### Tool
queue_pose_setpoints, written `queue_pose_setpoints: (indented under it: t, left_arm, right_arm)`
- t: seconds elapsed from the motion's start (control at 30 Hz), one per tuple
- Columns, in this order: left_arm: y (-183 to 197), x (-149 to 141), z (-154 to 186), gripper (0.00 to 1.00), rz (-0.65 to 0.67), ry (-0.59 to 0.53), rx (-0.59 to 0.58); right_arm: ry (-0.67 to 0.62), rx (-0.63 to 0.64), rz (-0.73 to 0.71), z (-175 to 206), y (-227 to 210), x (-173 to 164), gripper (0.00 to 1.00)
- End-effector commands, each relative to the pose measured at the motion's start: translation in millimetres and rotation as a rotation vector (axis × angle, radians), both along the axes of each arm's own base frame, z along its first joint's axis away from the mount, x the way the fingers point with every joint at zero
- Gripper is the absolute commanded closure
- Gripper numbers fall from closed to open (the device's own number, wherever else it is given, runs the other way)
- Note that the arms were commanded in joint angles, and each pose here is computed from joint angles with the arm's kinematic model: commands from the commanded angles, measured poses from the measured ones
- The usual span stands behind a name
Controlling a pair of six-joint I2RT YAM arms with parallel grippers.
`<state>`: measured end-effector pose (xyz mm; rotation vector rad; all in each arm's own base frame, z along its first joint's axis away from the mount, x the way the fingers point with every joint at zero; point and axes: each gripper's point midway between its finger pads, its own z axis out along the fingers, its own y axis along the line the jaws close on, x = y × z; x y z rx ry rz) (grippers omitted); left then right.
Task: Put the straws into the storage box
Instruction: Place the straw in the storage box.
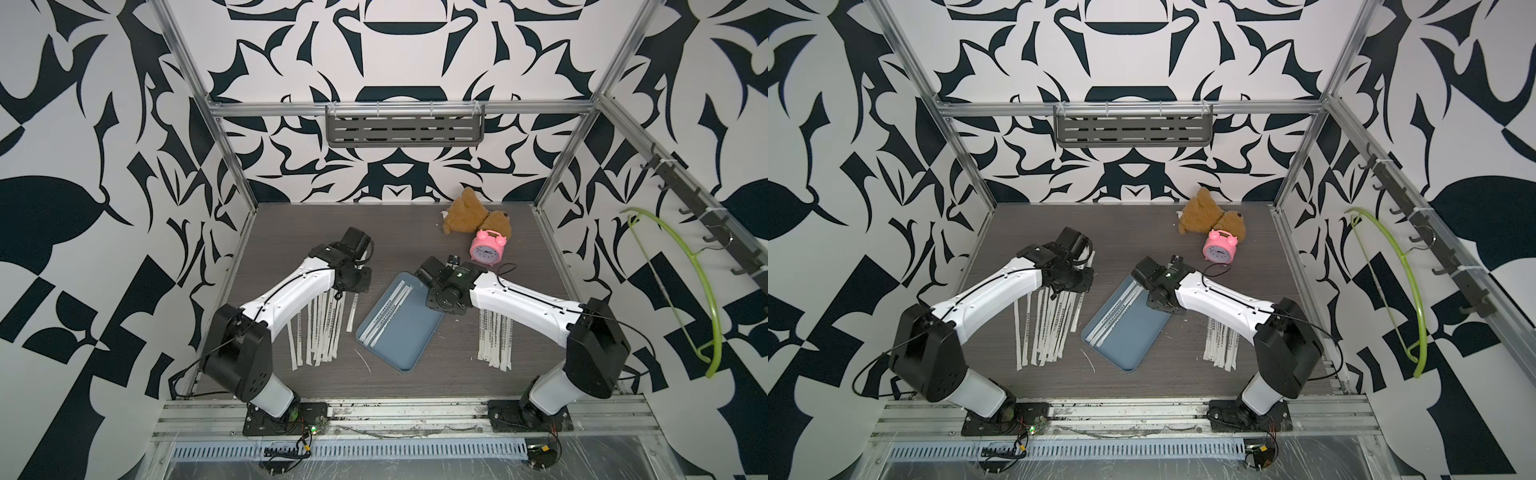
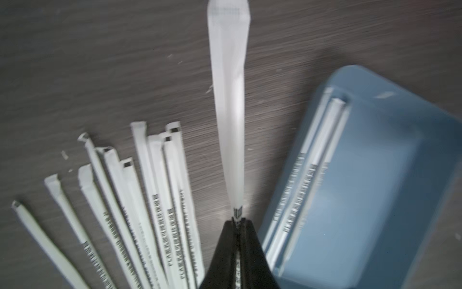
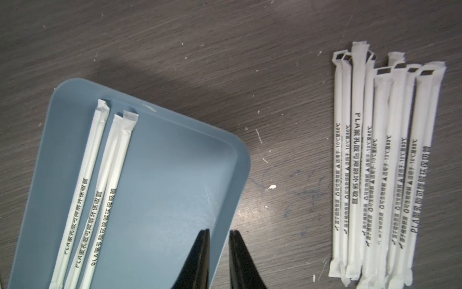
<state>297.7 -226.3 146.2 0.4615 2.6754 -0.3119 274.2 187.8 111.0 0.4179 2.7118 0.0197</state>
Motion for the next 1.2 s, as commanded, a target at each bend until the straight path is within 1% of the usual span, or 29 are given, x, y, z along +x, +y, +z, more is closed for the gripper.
queue_pose_setpoints:
  t: [0.0, 0.1, 0.23, 0.33, 0.5, 0.77, 0.97, 1.17]
  left_arm:
    - [-55, -31, -9, 0.92, -0.169, 0.060, -0.101]
    - [-79, -37, -29, 0.93, -0.228, 0.091, -0.090]
    - [-100, -42, -49, 0.93, -0.316, 0.120, -0.066]
    - [-98, -47, -74, 0.93, -0.340, 0.165, -0.007]
    - [-82, -49, -103, 0.93, -0.355, 0.186, 0.103]
    - [-75, -40, -115, 0.92, -0.379, 0.175, 0.188]
    - [-73, -39, -121, 0.90, -0.389, 0.188, 0.224]
    - [-69, -38, -122, 0.83, -0.374, 0.196, 0.247]
  right_arm:
    - [-0.076, -0.006, -0.034, 24, -28, 9, 0.80]
    - [-0.079, 0.011, -0.089, 27, -51, 11, 0.80]
    - [-0.082, 0.009, -0.113, 32, -66, 11, 0.80]
    - [-0.076, 0.004, -0.114, 31, -69, 9, 0.80]
    - [-0.063, 0.015, -0.116, 24, -66, 8, 0.80]
    - [-0.054, 0.022, -0.110, 21, -63, 10, 0.80]
    - [-0.056, 0.023, -0.112, 21, -63, 10, 0.80]
    - [-0.052, 0.024, -0.113, 19, -64, 8, 0.80]
